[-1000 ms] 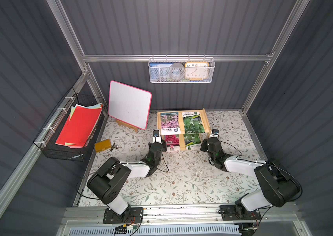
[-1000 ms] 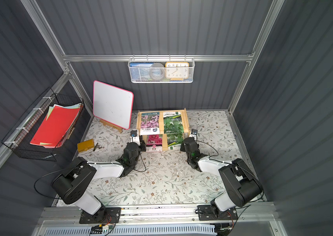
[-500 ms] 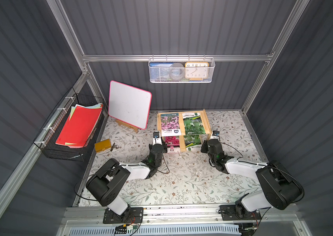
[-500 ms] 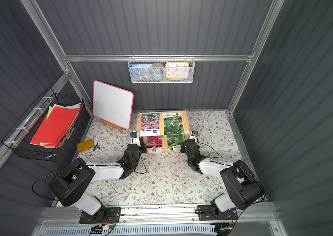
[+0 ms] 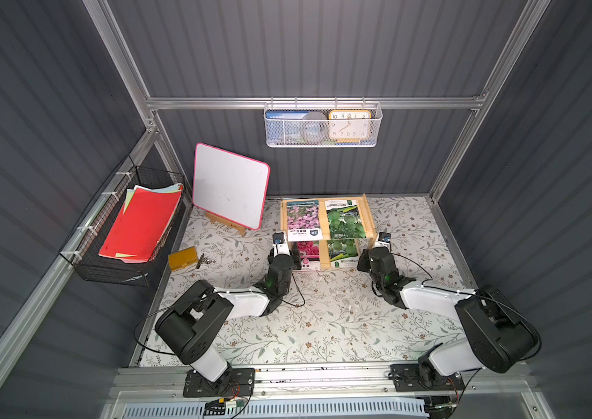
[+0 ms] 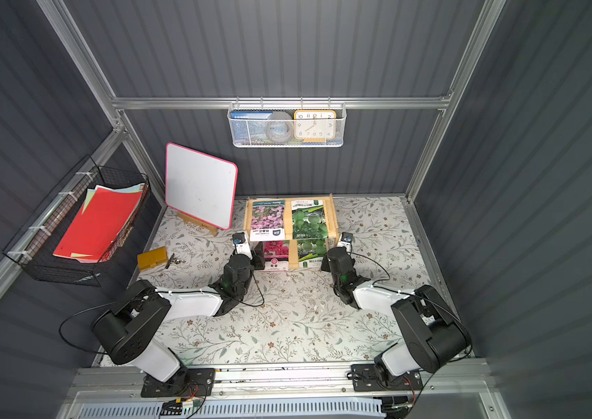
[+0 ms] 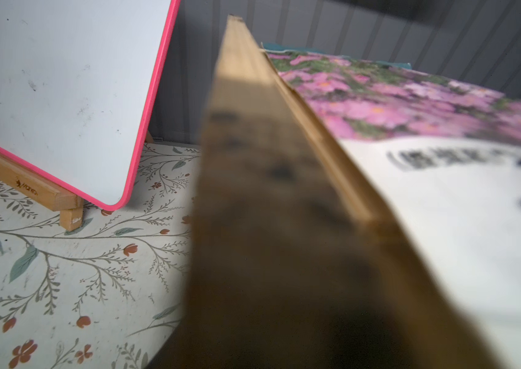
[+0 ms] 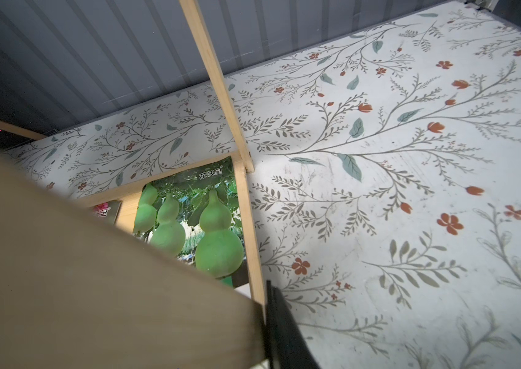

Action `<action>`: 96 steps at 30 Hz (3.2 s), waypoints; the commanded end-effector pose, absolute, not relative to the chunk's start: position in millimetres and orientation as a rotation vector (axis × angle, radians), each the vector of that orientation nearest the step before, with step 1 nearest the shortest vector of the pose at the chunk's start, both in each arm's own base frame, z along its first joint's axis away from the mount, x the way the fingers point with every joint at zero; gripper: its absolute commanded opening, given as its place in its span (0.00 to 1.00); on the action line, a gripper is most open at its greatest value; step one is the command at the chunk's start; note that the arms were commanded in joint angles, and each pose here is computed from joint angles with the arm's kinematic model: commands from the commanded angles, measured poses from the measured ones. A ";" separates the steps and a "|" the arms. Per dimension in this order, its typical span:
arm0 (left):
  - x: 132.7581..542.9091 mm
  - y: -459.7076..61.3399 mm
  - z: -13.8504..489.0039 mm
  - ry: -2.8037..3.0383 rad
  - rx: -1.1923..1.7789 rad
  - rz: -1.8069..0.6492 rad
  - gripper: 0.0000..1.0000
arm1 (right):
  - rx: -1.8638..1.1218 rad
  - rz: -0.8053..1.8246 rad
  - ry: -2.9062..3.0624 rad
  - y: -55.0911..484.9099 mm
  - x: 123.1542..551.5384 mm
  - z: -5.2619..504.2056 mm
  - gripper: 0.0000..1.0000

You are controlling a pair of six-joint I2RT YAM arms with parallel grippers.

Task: Take the seed bag off the shelf
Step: Move the shelf to the center of the board, then pick up the seed packet from the shelf.

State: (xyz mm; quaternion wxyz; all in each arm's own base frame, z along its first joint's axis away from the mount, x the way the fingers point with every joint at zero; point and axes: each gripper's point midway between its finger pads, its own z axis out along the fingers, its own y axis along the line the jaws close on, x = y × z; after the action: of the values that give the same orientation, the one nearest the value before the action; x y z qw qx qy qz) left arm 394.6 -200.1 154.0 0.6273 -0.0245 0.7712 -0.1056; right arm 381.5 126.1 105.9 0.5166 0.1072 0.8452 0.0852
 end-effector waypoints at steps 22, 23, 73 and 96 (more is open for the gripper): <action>356.5 -203.7 140.3 1.938 0.055 -0.281 1.00 | 0.117 0.299 2.248 141.5 331.8 80.6 0.83; 354.3 -202.3 142.1 1.939 0.052 -0.281 1.00 | 0.113 0.305 2.248 141.6 330.2 83.4 0.86; 367.1 -147.3 364.3 1.854 -0.312 -0.570 1.00 | 0.779 0.904 1.928 207.4 292.5 268.8 0.71; 405.8 -125.6 335.0 1.905 -0.309 -0.576 1.00 | 0.898 0.960 1.964 220.8 320.2 262.0 0.54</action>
State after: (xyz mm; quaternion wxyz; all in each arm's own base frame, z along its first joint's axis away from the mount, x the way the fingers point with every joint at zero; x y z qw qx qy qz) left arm 406.1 -125.0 336.4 0.5304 -0.1441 0.8004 -0.2393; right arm 315.5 223.4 250.4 0.3676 0.3445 0.7795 0.3722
